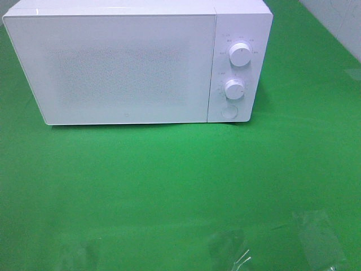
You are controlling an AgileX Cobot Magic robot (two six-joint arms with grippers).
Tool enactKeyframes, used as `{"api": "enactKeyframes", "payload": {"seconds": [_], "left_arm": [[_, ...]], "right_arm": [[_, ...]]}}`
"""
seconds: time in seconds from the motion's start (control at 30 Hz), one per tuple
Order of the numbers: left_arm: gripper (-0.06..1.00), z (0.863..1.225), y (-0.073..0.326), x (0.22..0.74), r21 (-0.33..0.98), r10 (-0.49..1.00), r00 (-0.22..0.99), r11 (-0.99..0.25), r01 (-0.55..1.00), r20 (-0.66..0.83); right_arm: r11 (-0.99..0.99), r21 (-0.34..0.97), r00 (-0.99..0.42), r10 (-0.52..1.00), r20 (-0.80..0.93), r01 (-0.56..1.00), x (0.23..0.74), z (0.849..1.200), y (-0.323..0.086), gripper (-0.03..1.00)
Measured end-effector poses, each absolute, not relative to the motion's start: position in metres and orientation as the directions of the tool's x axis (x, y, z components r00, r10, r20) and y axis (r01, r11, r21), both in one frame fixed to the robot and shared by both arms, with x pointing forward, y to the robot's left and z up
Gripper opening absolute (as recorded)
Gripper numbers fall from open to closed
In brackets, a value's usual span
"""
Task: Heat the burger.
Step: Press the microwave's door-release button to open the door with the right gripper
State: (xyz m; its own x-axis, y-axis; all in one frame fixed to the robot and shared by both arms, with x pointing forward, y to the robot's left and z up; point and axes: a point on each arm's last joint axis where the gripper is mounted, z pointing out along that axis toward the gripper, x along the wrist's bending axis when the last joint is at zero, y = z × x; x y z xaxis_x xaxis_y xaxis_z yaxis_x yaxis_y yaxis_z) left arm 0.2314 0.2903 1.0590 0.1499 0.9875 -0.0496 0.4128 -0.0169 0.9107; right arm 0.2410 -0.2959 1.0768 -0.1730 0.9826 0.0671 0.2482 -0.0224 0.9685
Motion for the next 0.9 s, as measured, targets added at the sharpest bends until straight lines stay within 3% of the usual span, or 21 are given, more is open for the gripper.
{"api": "enactKeyframes", "payload": {"seconds": [0.2,0.33,0.9], "left_arm": [[0.99,1.059,0.290,0.231,0.911,0.987,0.150,-0.017,0.413,-0.050],[0.99,1.059,0.290,0.231,0.911,0.987,0.150,-0.017,0.413,-0.050],[0.99,1.059,0.290,0.231,0.911,0.987,0.150,-0.017,0.413,-0.050]], "right_arm": [[-0.059,0.957,-0.157,0.982,0.107,0.285,0.236,1.073,-0.297,0.67],[-0.053,0.917,-0.136,0.984,0.116,0.396,0.234,1.060,-0.298,0.67],[-0.051,0.915,-0.134,0.984,0.113,0.400,0.234,1.060,-0.298,0.67]]}}
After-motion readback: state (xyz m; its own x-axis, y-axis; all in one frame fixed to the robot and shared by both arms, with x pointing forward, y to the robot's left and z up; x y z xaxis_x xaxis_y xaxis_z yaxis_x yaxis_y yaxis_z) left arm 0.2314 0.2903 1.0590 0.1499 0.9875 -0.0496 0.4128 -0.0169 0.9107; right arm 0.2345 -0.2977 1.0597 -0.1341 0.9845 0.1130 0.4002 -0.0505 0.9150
